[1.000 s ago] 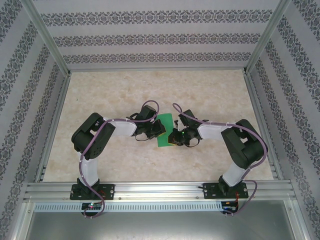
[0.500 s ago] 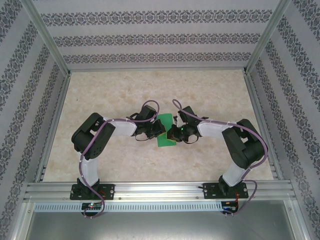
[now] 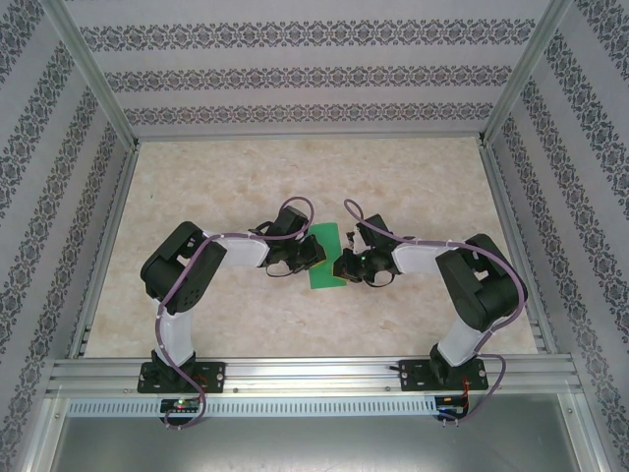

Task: Fold a paper plane with a square sheet of paper (pick it up from the middle)
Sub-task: Fold the triangle a second time at the center of the table.

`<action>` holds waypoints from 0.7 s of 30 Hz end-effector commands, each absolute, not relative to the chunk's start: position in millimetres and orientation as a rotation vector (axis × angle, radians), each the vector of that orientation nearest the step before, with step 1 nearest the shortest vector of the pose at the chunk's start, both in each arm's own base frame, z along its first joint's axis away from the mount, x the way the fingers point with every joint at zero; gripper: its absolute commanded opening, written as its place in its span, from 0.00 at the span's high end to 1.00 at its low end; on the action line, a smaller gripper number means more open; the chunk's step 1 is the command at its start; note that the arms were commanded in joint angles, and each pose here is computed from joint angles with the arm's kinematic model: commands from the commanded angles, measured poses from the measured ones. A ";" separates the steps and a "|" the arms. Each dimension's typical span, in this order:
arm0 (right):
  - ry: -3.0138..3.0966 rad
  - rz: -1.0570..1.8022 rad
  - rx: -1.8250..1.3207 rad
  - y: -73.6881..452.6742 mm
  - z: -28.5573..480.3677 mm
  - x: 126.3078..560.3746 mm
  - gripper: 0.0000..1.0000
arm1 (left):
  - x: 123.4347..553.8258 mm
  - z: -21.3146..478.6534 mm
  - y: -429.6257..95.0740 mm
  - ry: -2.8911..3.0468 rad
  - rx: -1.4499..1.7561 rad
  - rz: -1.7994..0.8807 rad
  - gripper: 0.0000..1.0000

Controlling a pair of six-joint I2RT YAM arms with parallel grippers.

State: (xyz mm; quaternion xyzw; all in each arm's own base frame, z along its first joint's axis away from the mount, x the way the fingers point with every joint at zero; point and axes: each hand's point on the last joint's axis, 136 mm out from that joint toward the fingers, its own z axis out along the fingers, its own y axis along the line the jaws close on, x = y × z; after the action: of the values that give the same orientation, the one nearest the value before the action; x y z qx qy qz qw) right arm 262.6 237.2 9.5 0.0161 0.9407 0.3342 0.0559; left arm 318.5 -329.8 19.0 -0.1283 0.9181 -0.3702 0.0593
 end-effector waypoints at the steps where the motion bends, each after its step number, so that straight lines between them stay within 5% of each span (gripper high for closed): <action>1: 3.019 0.850 0.137 207.2 -25.6 230.4 0.89 | 314.8 3.1 -313.3 2.828 -0.397 -0.990 0.84; 6: 2.992 0.889 0.155 212.5 -23.7 235.2 0.89 | 324.5 46.7 -334.3 2.721 -0.285 -1.164 0.78; 14: 2.981 0.908 0.142 220.8 -20.4 239.4 0.90 | 304.3 49.6 -351.8 2.752 -0.276 -1.281 0.96; 21: 2.986 0.898 0.137 224.1 -21.0 240.7 0.89 | 295.7 41.0 -359.6 2.748 -0.290 -1.322 0.93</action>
State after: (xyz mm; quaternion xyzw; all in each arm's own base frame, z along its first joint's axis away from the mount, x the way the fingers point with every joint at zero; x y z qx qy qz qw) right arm 262.2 240.2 10.5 0.0231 0.9364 0.3458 0.0545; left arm 297.9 -351.2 36.6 -0.0976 0.9061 -0.4098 0.0384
